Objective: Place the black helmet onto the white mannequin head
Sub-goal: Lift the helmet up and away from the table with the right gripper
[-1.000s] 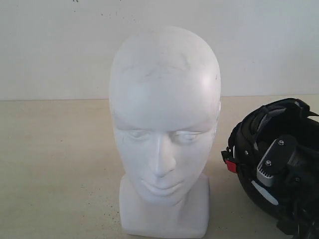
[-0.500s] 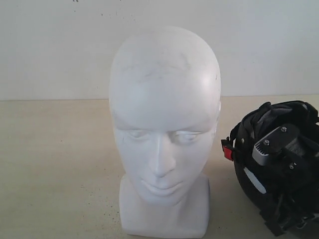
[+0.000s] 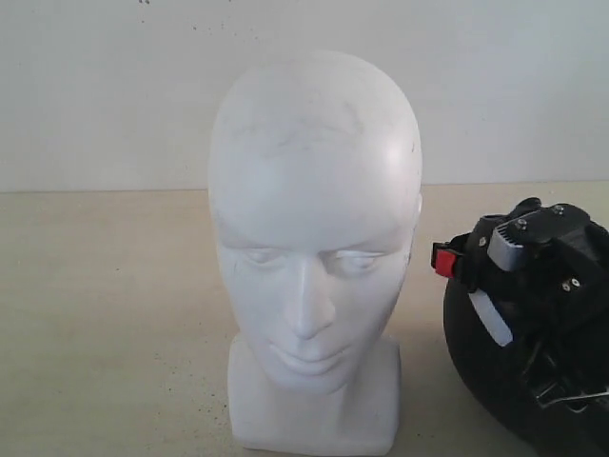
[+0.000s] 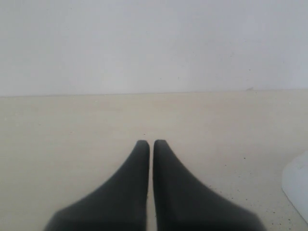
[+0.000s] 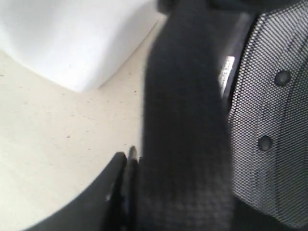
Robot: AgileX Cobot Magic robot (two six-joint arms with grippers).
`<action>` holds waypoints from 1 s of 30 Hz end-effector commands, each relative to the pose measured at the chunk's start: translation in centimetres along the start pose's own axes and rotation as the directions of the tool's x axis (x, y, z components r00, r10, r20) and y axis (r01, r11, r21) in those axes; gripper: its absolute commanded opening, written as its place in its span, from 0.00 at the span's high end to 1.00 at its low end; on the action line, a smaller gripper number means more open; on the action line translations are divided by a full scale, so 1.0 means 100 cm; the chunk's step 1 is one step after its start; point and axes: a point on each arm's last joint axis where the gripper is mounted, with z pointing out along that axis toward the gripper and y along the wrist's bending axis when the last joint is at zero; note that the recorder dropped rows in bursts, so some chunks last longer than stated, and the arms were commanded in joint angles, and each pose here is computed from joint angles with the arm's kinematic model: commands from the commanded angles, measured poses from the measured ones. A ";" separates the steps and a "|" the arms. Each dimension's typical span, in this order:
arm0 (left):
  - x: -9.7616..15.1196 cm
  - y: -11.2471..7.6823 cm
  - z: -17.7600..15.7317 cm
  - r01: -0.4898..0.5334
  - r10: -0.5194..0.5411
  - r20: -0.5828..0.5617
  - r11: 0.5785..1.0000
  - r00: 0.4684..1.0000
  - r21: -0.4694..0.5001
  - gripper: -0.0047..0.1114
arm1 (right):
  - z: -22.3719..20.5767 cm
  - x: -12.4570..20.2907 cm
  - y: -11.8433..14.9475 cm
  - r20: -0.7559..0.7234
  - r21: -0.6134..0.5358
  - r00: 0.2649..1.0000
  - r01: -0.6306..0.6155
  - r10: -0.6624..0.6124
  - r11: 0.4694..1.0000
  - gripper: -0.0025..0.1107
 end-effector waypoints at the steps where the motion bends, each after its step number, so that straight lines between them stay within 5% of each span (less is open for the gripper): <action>1: 0.000 0.000 0.000 0.003 -0.003 0.012 1.000 1.000 0.002 0.92 | -0.016 0.000 0.007 0.039 -0.008 0.998 -0.039 0.039 0.999 0.98; 17: 0.000 0.000 0.000 0.003 -0.003 0.012 1.000 1.000 0.002 0.92 | -0.047 -0.003 0.025 0.203 -0.089 0.960 -0.175 0.190 0.980 0.98; 30: 0.000 0.000 0.000 0.003 -0.003 0.012 1.000 1.000 0.002 0.92 | -0.109 -0.018 0.017 0.487 0.000 0.753 -0.506 0.442 0.862 0.98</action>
